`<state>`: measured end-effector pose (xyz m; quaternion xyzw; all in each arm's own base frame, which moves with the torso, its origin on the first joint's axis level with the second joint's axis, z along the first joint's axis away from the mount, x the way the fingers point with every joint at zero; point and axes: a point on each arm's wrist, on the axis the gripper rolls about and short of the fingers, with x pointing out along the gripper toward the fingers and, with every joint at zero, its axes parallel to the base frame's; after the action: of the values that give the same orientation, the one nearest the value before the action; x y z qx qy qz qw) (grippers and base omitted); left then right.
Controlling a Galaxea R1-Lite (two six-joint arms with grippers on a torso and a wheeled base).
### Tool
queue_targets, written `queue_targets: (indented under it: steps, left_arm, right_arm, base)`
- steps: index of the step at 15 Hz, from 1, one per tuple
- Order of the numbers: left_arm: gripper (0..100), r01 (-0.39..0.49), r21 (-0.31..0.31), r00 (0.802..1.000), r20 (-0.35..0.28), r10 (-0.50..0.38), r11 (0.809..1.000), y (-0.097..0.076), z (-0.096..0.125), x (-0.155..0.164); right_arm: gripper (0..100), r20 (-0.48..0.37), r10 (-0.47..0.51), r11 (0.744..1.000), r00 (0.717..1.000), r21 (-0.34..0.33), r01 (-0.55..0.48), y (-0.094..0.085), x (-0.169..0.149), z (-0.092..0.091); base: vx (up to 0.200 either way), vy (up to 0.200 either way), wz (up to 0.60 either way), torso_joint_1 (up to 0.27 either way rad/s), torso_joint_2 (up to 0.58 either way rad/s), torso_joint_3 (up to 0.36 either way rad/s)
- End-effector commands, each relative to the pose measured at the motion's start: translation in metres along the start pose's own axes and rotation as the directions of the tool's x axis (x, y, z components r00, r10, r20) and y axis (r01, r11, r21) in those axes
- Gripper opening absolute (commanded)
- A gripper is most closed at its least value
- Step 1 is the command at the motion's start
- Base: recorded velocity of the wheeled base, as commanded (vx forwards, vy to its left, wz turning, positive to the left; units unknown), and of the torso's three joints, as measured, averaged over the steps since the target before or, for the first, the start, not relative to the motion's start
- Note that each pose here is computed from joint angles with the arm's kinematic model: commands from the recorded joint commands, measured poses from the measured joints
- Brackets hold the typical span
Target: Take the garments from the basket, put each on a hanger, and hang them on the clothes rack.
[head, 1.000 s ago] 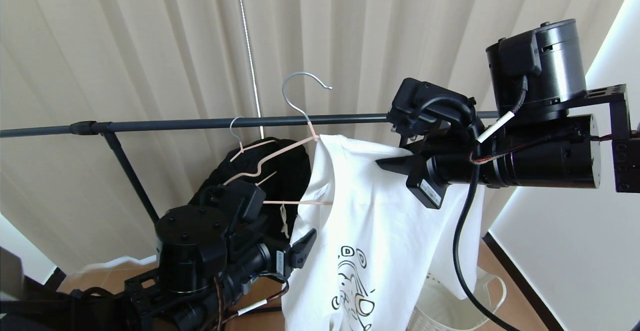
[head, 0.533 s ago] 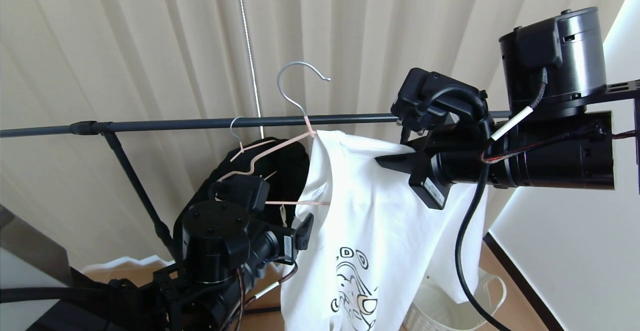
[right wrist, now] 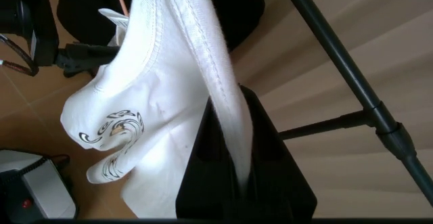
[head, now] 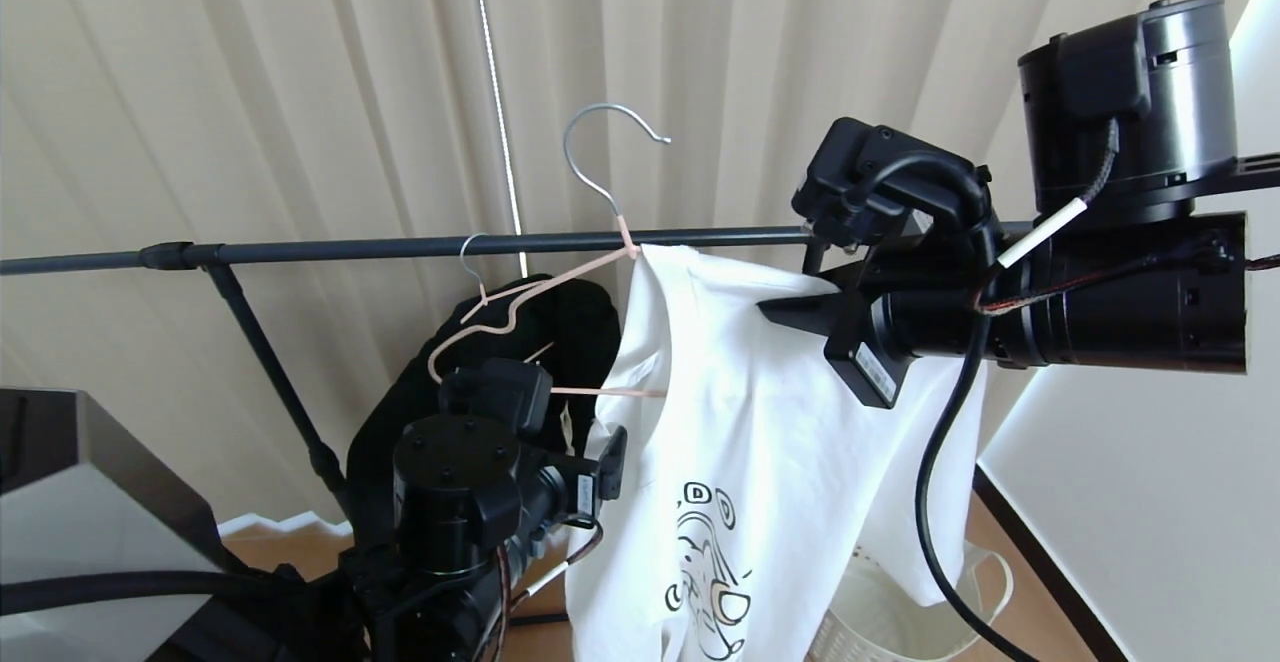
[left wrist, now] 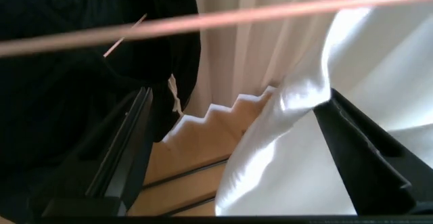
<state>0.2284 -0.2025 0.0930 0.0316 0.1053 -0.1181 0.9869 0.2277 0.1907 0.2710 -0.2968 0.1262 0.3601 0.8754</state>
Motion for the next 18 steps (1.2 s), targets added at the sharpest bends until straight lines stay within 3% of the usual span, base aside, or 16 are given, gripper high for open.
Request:
queue_targets:
  steps: [1, 7, 11, 16, 18]
  left_arm:
    - [100, -0.019, 0.016, 1.0, -0.019, 0.019, 1.0, -0.001, -0.008, 0.005]
    - [100, -0.001, -0.063, 0.994, 0.113, 0.008, 0.998, -0.007, -0.004, 0.013]
    - [100, -0.001, -0.023, 0.999, 0.047, 0.002, 1.0, -0.015, -0.029, 0.023]
    - [100, -0.01, 0.027, 1.0, 0.011, 0.009, 1.0, -0.011, -0.038, 0.022]
    - [100, -0.011, 0.032, 1.0, 0.012, 0.011, 0.999, -0.01, -0.038, 0.021]
  right_arm:
    - [0, 0.024, -0.014, 1.0, 1.0, 0.021, 0.013, -0.002, -0.005, 0.003]
    - [0, 0.033, -0.001, 1.0, 0.999, 0.019, 0.0, 0.002, -0.004, 0.005]
    - [0, 0.052, 0.012, 1.0, 0.999, 0.023, -0.013, 0.007, -0.007, 0.01]
    - [0, 0.082, -0.01, 1.0, 0.997, 0.029, 0.008, 0.003, -0.02, 0.013]
    - [0, 0.072, -0.047, 0.998, 0.996, 0.046, 0.044, -0.007, -0.023, 0.01]
  base:
    - [0.0, 0.0, 0.0, 0.0, 0.0, 0.0]
    - [0.0, 0.0, 0.0, 0.0, 0.0, 0.0]
    - [0.0, 0.0, 0.0, 0.0, 0.0, 0.0]
    - [0.0, 0.0, 0.0, 0.0, 0.0, 0.0]
    - [0.0, 0.0, 0.0, 0.0, 0.0, 0.0]
